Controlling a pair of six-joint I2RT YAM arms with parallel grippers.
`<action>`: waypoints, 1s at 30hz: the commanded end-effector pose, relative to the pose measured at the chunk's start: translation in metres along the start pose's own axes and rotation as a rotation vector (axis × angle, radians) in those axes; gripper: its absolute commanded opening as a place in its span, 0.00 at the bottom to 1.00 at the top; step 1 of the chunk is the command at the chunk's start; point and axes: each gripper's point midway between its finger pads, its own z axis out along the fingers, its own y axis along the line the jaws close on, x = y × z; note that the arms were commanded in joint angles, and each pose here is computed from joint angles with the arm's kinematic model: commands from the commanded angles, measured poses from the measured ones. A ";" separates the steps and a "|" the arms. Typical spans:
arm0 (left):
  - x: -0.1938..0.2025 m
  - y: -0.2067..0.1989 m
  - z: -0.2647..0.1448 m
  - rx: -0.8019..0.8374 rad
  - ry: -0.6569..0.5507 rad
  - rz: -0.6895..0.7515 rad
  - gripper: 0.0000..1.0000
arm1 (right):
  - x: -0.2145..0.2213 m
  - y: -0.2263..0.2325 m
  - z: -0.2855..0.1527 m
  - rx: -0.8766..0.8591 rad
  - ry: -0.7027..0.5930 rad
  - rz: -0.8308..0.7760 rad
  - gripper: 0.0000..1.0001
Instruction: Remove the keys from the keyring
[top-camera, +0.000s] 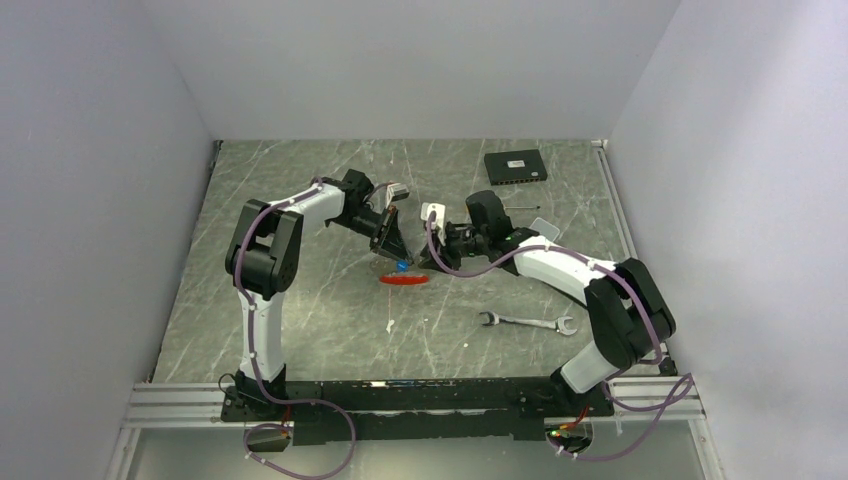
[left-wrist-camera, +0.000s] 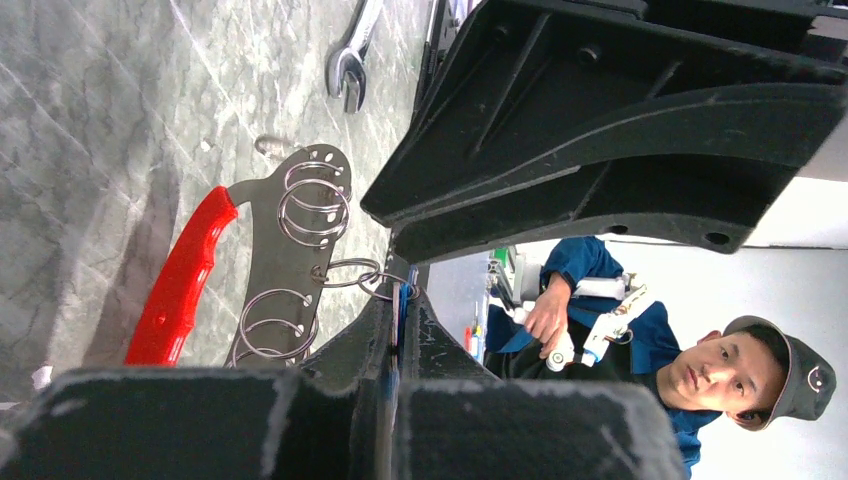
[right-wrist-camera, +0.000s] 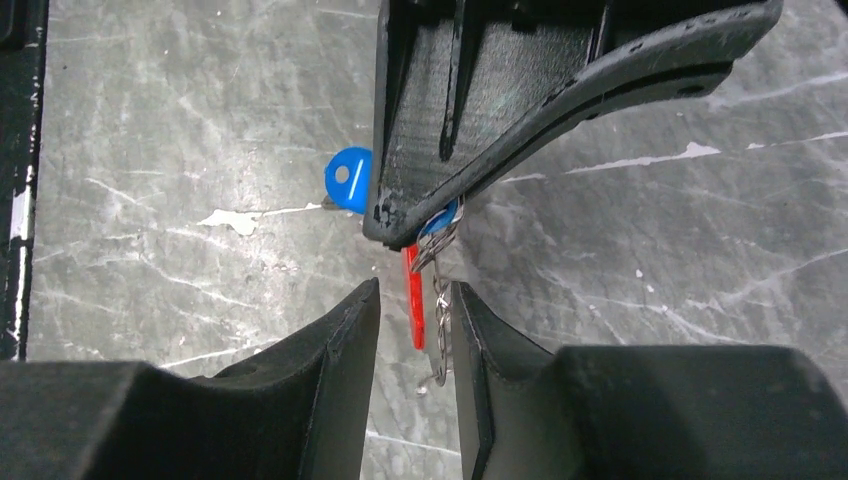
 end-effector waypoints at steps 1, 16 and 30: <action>-0.006 -0.010 -0.001 0.047 -0.012 0.042 0.00 | -0.025 -0.014 0.004 0.034 -0.042 -0.046 0.36; -0.005 -0.010 -0.001 0.054 -0.012 0.045 0.00 | -0.021 -0.014 0.018 0.006 -0.028 -0.043 0.34; -0.010 -0.007 -0.011 0.045 -0.038 0.037 0.00 | -0.022 -0.013 0.022 -0.004 -0.026 -0.053 0.00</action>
